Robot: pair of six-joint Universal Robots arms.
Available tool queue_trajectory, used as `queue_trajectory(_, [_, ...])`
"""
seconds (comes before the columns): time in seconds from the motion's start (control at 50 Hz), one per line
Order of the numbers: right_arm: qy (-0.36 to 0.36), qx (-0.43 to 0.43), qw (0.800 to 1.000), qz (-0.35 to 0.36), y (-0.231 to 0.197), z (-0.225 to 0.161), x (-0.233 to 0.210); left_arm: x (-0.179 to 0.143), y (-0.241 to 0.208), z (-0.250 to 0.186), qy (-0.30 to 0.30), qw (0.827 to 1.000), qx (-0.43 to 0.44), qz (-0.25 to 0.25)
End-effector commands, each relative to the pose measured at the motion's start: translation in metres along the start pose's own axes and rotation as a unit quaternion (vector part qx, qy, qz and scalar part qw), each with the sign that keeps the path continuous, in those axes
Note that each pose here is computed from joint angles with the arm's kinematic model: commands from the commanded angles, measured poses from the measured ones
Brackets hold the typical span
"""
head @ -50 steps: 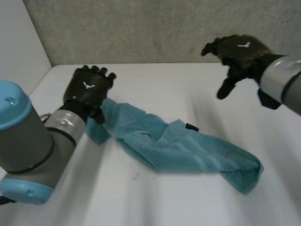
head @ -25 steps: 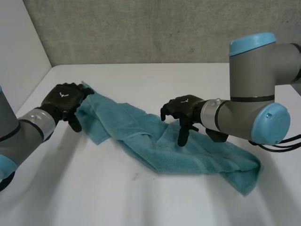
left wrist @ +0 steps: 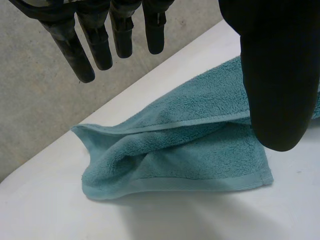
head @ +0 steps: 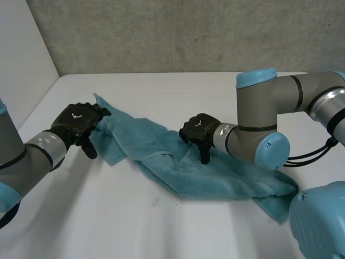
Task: Fold the laundry
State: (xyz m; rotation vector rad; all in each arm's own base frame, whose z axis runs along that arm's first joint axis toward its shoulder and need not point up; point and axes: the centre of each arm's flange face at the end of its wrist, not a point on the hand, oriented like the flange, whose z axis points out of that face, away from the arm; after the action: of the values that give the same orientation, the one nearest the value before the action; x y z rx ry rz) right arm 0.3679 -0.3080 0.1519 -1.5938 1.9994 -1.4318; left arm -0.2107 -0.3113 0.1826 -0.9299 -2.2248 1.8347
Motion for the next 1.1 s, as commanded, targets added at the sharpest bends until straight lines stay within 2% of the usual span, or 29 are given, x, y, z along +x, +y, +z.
queue_trajectory(0.02, [0.002,-0.001,1.000,-0.006,0.004,0.006,0.001,0.002,-0.001,0.000,0.003,1.000,0.001,0.001])
queue_trajectory(1.02, [0.010,-0.028,1.000,-0.007,0.012,0.006,-0.005,0.002,0.003,-0.003,0.002,1.000,-0.004,-0.002])
queue_trajectory(1.1, [0.029,-0.024,0.999,-0.007,0.008,0.004,0.002,0.001,0.002,-0.003,0.000,1.000,-0.003,-0.001])
